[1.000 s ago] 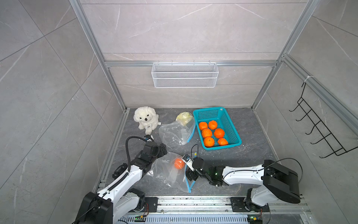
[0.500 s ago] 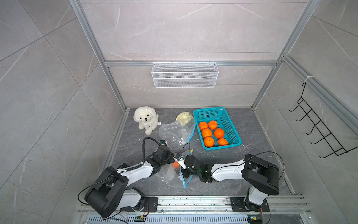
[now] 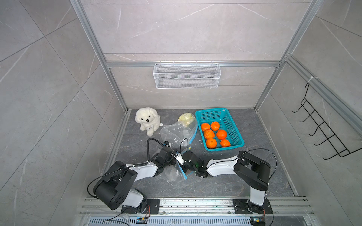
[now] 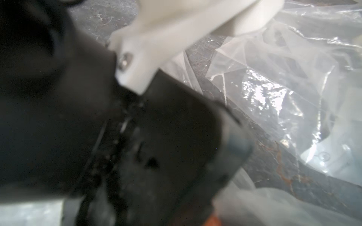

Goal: Open the zip-top bag and take out the orange
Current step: Pick up the orange from the zipper food storage bag.

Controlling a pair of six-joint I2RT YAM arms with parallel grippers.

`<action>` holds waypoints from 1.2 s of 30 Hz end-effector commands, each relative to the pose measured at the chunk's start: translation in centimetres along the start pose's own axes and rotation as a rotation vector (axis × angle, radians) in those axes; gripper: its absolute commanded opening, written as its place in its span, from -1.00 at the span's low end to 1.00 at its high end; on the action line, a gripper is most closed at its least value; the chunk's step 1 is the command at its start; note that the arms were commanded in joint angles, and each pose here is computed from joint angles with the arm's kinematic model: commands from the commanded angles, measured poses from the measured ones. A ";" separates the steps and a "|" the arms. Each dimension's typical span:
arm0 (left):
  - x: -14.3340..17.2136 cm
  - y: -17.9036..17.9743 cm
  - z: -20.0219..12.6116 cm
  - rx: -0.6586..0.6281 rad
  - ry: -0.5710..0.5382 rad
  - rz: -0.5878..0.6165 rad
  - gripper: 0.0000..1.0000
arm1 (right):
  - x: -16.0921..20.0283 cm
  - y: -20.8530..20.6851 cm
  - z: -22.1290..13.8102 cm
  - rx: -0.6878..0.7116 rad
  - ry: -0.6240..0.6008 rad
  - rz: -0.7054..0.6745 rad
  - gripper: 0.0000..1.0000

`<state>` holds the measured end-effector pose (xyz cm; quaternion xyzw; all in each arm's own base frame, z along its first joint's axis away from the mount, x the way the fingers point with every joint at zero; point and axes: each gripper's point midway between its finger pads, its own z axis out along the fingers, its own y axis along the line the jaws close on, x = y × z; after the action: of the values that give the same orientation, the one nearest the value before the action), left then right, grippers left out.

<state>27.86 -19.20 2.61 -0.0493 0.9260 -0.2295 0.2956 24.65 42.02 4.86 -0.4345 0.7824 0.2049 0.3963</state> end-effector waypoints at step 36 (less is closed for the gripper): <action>-6.3 -2.7 -8.1 0.083 -0.211 0.008 0.53 | -5.6 -20.4 -17.1 0.375 -0.047 0.441 -0.09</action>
<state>29.30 -16.75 12.72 -0.0730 0.8795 -0.2468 0.4002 35.22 23.02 21.49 -0.1587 0.8563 0.1564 0.4660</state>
